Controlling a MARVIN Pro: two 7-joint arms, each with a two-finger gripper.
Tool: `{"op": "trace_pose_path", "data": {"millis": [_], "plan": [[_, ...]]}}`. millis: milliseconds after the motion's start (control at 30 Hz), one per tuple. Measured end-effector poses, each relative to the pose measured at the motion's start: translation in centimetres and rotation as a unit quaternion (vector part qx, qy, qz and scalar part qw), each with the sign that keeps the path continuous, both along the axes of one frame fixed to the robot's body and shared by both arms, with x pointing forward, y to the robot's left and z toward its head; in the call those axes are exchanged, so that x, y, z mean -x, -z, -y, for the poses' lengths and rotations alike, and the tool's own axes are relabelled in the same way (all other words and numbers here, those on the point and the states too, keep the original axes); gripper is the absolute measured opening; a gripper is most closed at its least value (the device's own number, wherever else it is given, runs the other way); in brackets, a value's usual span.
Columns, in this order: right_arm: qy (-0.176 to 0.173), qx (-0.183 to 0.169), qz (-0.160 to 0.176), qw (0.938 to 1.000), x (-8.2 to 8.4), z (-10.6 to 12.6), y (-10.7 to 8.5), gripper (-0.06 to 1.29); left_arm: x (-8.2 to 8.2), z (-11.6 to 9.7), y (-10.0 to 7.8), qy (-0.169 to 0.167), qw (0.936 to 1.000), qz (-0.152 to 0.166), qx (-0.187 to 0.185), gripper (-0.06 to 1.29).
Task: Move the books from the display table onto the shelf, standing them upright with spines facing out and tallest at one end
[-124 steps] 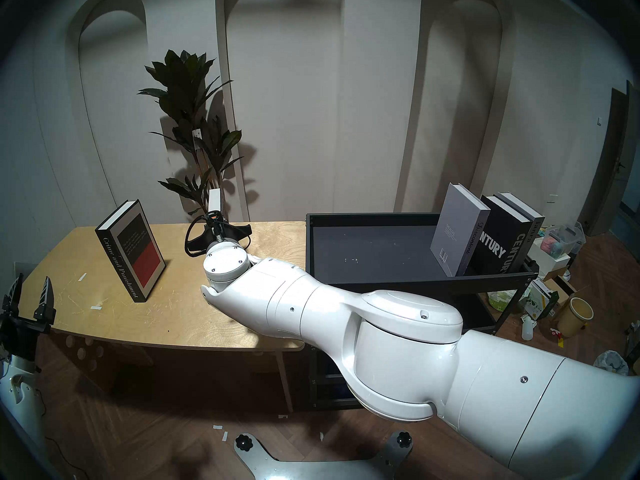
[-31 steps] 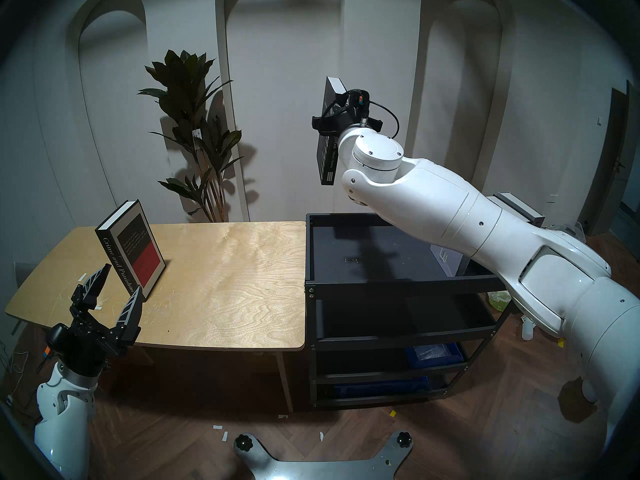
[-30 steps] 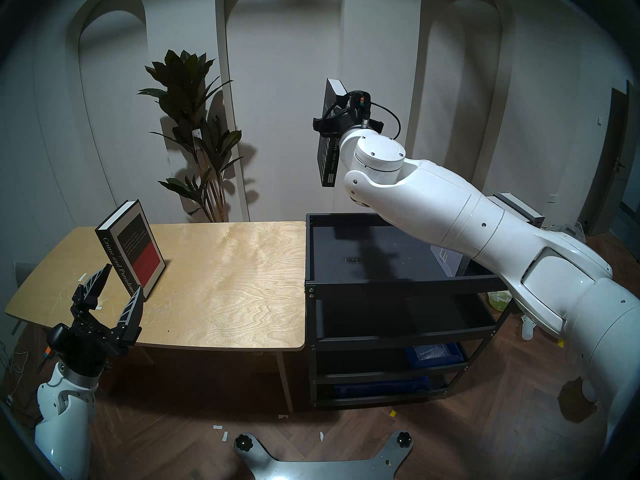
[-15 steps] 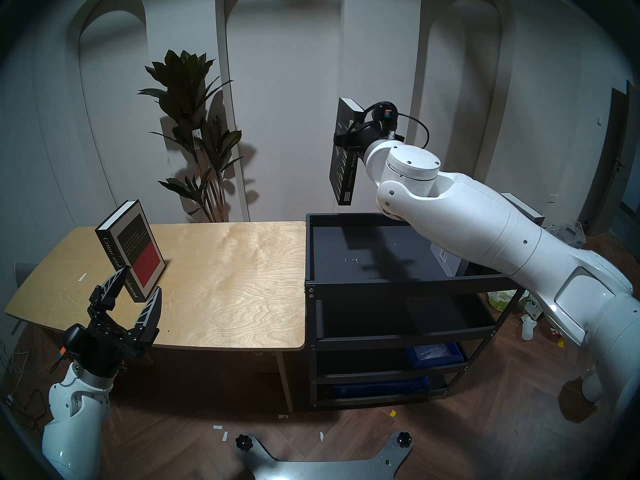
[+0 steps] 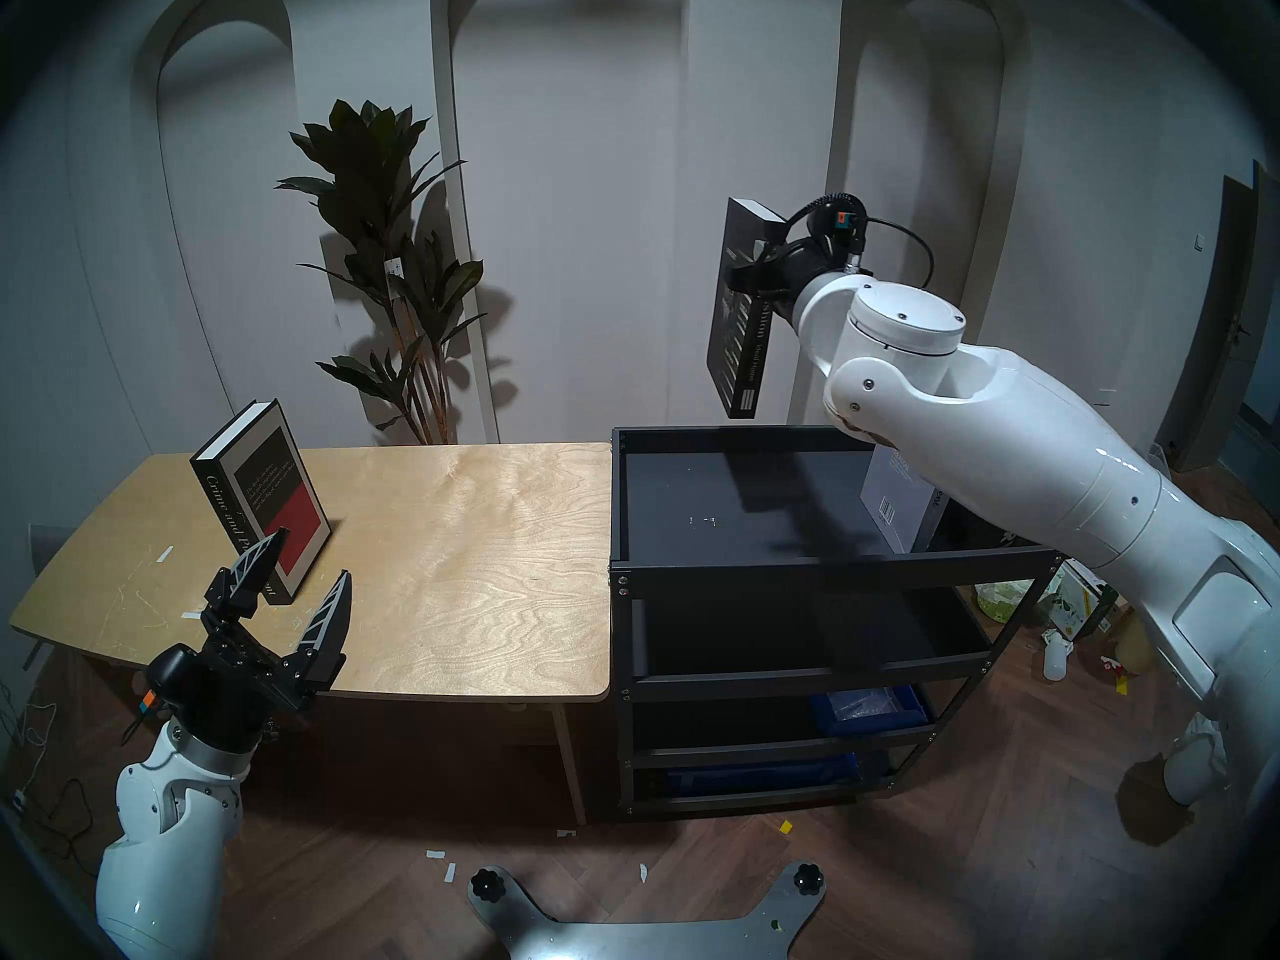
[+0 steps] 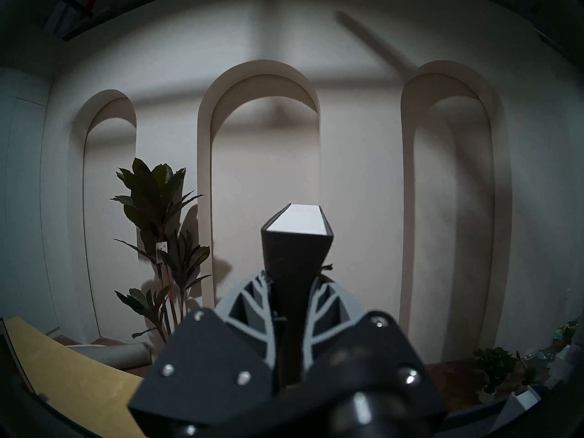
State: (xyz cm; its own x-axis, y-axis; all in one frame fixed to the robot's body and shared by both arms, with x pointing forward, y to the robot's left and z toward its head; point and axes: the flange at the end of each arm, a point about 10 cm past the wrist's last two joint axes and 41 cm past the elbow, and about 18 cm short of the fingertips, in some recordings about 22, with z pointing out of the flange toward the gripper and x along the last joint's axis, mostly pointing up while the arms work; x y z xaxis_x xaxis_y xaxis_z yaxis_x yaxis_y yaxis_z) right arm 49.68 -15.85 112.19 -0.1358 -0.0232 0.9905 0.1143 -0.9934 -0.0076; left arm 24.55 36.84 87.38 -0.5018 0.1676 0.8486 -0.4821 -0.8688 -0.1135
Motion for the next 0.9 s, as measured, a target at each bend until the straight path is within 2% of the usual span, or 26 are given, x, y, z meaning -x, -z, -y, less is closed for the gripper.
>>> {"op": "trace_pose_path", "data": {"millis": [400,900], "plan": [[0.036,0.035,-0.061,0.9969,2.2,4.4,2.6,0.09,-0.4,1.7,0.1,0.010,0.9999,0.001,0.010,1.28],[0.078,0.073,-0.119,0.9872,4.7,9.6,3.7,0.09,-0.4,3.9,0.0,0.014,0.9996,0.012,0.021,1.28]]}}
